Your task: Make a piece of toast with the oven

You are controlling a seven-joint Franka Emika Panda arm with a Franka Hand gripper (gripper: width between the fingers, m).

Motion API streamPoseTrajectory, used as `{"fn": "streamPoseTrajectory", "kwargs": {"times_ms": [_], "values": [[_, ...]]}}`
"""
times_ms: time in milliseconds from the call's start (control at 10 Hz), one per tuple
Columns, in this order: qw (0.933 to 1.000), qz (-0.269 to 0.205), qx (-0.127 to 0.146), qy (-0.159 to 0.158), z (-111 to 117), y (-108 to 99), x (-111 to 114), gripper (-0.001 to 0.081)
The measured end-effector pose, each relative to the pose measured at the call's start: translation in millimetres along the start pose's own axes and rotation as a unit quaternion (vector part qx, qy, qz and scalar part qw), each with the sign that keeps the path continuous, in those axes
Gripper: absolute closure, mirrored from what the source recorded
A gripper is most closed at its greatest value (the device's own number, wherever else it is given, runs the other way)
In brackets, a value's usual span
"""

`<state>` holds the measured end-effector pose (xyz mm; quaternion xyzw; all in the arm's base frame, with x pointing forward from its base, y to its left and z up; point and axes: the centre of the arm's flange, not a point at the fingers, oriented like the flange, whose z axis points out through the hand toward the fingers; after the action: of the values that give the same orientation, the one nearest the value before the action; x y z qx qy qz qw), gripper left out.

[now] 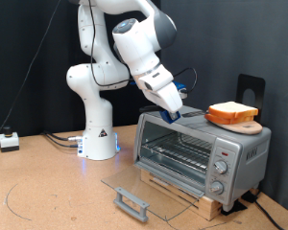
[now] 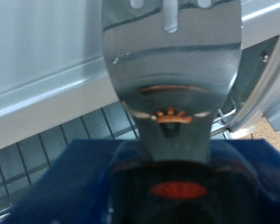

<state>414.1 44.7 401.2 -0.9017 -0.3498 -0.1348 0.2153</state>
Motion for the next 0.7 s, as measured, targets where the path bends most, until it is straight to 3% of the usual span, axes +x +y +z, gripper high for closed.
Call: {"fn": "streamPoseTrajectory", "kwargs": {"times_ms": [700], "values": [[0.9987, 0.037, -0.015, -0.031, 4.8, 19.1, 15.5, 0.0408]]}}
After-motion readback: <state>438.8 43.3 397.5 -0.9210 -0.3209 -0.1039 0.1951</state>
